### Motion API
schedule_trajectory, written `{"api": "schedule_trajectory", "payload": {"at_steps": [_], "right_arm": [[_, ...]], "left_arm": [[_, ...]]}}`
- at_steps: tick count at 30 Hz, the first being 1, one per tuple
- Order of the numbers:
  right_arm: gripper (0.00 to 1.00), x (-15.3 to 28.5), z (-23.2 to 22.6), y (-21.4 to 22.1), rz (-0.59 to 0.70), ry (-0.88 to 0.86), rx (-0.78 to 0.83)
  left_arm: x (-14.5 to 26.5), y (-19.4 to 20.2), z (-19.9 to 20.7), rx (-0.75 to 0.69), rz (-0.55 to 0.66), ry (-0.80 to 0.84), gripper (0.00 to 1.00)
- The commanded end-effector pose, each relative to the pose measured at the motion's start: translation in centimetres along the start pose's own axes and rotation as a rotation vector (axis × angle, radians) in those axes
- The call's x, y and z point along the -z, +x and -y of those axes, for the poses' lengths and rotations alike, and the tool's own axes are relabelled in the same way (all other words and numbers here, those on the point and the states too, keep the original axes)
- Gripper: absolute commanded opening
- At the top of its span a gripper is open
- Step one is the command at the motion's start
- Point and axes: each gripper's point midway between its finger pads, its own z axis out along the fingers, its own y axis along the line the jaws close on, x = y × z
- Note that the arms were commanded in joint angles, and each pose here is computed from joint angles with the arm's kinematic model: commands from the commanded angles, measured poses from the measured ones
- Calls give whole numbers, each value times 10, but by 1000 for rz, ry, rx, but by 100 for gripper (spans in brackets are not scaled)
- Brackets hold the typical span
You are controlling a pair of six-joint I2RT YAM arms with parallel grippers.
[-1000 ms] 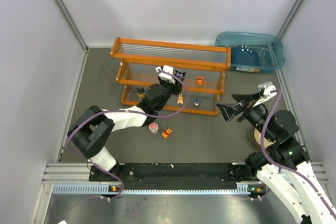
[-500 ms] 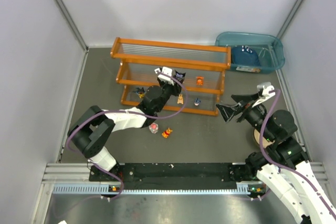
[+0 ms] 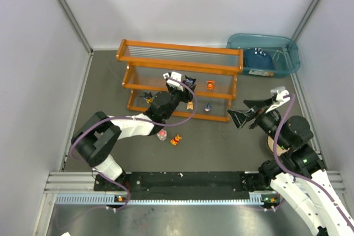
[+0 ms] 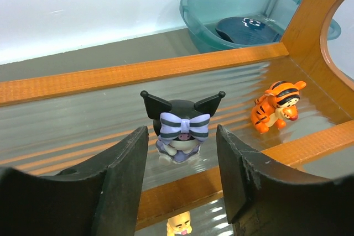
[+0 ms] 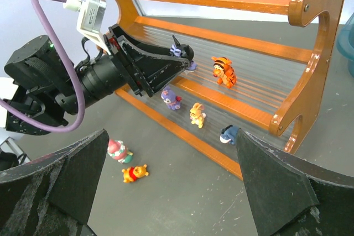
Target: Place and organize the plastic toys onto the shelf
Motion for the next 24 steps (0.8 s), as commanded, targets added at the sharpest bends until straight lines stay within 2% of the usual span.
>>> {"api": "schedule_trajectory", "payload": {"at_steps": [1,13,20,24], "right_arm": [[99,1,-4,-7,29,-20,20],[99,0,-3,-6,27,-19,18],[99,-2,-2,-5,20,-15,15],[99,-2,-3,-7,22,-17,17]], "left_arm": [[4,-27,4,29,70,19,59],[23,-48,5,44,95,34,66],[65,-63,-4,82,107,24,71],[92,-54,-8,90,54,34,76]]}}
